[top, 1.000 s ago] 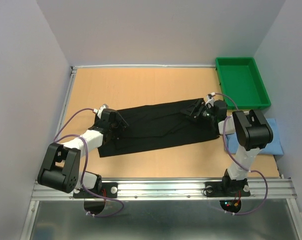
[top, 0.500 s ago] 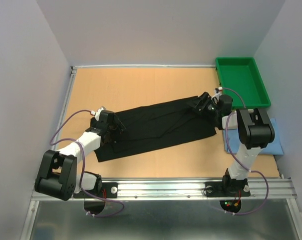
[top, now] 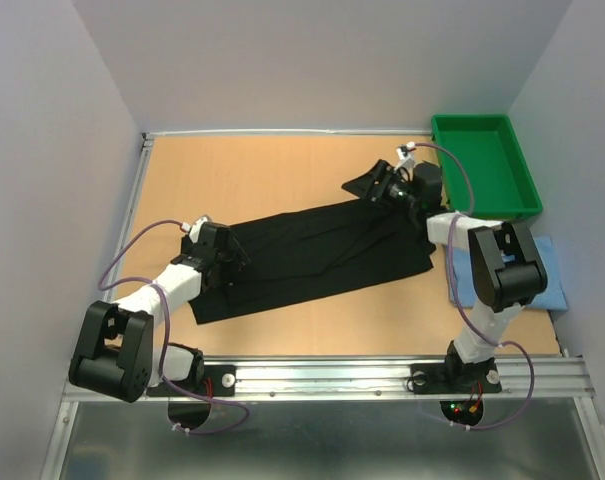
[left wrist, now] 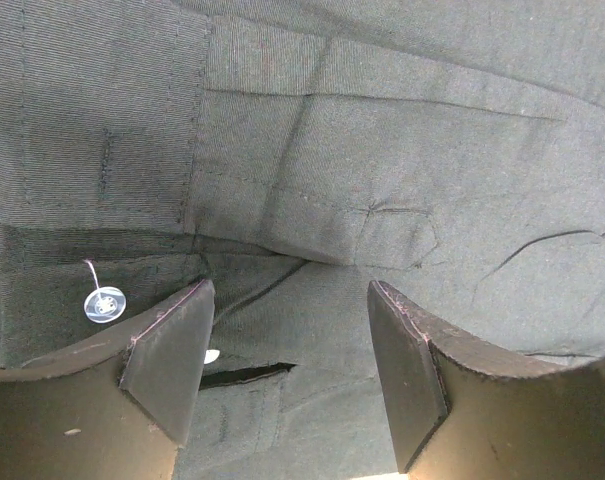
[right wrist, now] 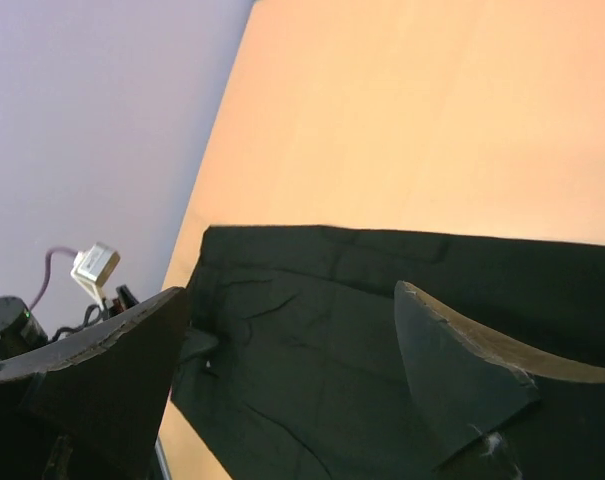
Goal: Fold and stack the long sleeve shirts
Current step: Fold the shirt
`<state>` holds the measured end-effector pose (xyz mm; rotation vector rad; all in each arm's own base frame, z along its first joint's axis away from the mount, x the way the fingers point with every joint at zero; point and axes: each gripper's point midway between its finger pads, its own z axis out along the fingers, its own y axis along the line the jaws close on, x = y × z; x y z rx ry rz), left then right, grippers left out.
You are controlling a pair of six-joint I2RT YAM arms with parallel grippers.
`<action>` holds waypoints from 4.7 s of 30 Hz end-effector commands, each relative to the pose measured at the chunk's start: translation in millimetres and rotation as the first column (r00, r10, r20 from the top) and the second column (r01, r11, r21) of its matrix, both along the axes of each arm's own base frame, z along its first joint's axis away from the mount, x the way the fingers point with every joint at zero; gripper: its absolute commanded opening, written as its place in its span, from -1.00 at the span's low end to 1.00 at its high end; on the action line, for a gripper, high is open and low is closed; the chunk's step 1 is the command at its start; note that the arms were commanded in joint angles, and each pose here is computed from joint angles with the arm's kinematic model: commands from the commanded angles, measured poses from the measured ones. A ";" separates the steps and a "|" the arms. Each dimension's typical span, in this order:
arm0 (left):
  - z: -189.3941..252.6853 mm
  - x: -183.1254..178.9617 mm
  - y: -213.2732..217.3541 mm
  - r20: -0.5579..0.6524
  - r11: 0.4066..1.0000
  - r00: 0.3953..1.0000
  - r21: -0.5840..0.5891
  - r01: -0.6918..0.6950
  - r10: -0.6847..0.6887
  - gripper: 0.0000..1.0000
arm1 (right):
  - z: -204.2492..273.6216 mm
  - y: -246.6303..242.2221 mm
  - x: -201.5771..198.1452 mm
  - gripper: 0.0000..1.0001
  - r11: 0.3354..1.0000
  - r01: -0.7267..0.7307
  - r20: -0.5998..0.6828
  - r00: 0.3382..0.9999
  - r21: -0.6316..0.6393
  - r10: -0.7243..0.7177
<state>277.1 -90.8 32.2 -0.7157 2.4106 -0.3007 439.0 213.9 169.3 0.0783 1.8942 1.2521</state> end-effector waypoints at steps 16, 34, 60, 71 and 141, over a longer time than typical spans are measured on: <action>-25.9 -18.1 -1.6 -0.109 1.000 0.994 -0.009 0.025 -0.026 0.50 | -82.4 -4.7 31.1 0.77 0.993 0.115 -0.092 0.989 -0.014 -0.116; -11.2 -21.4 10.0 -0.079 1.000 0.997 -0.006 0.013 -0.013 0.51 | -86.2 -93.7 53.7 0.77 0.951 0.297 -0.021 0.954 -0.091 -0.300; 98.3 73.3 1.0 0.188 0.900 0.900 0.283 0.333 -0.392 0.91 | -61.0 -123.2 -107.6 0.48 0.723 0.269 -0.210 0.842 -0.636 -0.497; 40.7 70.6 -5.9 0.013 0.910 0.928 0.202 0.362 -0.373 0.91 | -121.2 -117.7 -102.3 0.09 0.711 0.175 -0.317 0.805 -0.681 -0.501; -15.5 -16.0 -100.3 -0.137 0.871 0.863 -0.145 0.469 -0.487 0.56 | -161.7 30.4 -28.4 -0.28 0.648 -0.067 -0.238 0.955 -0.759 -0.179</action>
